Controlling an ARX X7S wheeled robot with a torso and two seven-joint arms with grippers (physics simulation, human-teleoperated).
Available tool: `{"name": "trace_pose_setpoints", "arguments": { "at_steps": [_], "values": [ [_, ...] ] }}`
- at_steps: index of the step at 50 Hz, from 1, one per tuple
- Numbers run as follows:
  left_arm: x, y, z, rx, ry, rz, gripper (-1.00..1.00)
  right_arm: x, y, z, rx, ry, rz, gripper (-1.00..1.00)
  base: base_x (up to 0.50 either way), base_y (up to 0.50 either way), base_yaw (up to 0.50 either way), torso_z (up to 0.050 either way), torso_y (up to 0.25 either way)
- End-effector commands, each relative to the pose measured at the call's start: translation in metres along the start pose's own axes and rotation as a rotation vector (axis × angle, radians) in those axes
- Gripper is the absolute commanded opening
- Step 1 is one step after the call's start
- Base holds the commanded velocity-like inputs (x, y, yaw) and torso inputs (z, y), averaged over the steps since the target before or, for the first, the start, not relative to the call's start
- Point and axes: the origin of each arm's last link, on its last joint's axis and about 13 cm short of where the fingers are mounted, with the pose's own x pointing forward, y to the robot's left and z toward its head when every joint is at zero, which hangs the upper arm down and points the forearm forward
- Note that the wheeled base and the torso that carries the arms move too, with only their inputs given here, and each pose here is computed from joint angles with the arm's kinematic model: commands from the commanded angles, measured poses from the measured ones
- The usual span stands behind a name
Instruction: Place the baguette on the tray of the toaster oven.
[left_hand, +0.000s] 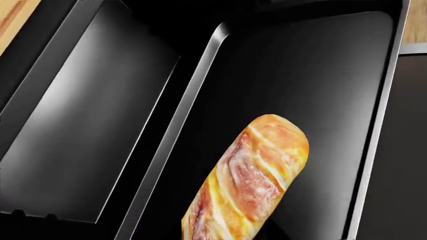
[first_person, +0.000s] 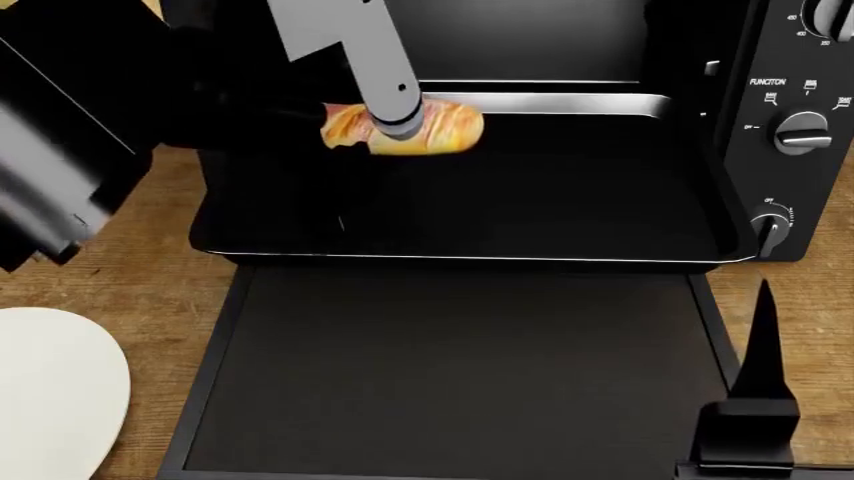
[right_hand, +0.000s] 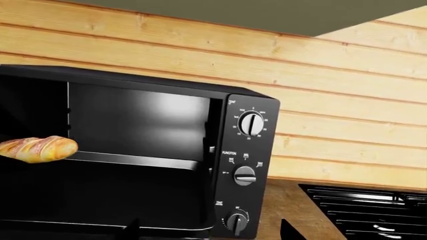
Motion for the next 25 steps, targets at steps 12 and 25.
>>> {"name": "trace_pose_setpoints", "arguments": {
  "at_steps": [12,25],
  "values": [
    [0.0286,-0.0041,0.0018,0.016,0.028,-0.013,-1.00,-0.0026,-0.0010,-0.0072,0.006,0.021,0.001,1.00,0.00,0.00,0.00,0.000,0.001],
    [0.0277,-0.0094,-0.0011,0.020,0.038,-0.037,-1.00,-0.0022,-0.0009,-0.0063,0.005,0.023,0.006,1.00,0.00,0.00,0.00,0.000,0.000]
  ]
}}
